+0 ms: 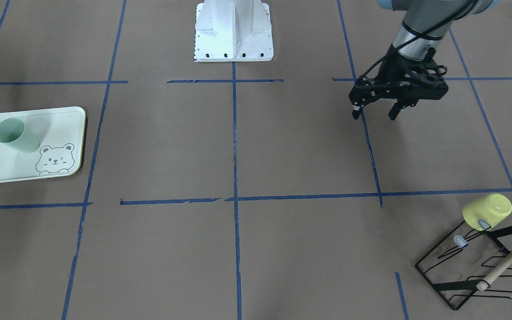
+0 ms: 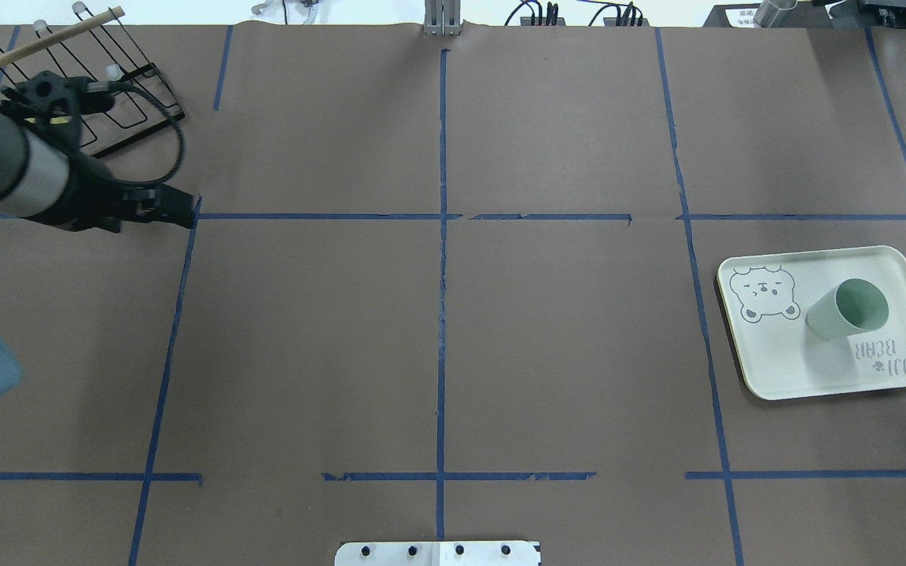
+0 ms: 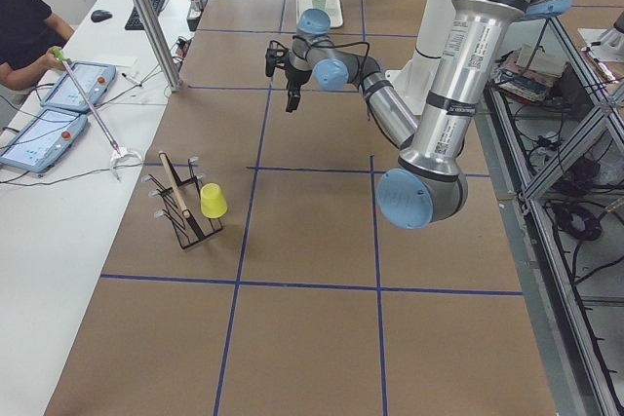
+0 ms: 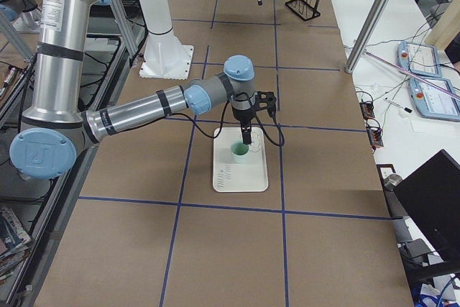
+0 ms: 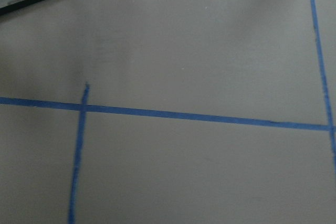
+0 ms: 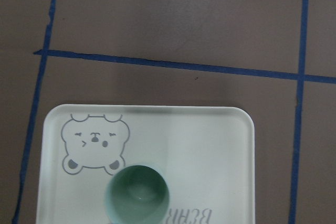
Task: Left arm grabs green cup and hands to right arm on tray
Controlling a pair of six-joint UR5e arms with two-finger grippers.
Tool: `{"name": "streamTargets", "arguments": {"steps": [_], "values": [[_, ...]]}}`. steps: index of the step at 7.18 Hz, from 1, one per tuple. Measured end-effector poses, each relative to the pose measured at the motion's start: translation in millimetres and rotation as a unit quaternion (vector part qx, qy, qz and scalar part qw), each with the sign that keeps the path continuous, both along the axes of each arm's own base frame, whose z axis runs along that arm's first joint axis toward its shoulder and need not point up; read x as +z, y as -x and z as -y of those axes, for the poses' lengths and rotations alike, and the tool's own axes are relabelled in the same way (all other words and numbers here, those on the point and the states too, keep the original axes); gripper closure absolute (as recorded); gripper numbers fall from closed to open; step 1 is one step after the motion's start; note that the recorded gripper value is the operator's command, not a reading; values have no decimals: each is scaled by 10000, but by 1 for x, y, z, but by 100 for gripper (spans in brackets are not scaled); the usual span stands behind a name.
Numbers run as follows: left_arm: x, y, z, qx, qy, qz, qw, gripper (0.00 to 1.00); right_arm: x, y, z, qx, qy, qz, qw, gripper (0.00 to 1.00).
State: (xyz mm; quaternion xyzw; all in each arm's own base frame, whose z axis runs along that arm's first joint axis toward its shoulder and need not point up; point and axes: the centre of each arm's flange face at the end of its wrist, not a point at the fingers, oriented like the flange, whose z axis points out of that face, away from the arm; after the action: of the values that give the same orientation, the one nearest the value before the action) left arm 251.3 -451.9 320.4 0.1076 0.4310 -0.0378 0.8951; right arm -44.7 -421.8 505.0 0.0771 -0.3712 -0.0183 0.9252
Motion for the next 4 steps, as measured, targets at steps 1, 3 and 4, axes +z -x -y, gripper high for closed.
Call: {"name": "streamTargets", "arguments": {"steps": [1,3,4], "values": [[41,55,-5,348,-142,186,9991,0,22,-22,2,-49,24,69,10000,0],[121,161,-28,980,-500,445,9929,0,62,-57,2,-197,-39,157,9997,0],[160,206,-41,1217,-719,625,9880,0,79,-70,1,-274,-98,136,9995,0]]}}
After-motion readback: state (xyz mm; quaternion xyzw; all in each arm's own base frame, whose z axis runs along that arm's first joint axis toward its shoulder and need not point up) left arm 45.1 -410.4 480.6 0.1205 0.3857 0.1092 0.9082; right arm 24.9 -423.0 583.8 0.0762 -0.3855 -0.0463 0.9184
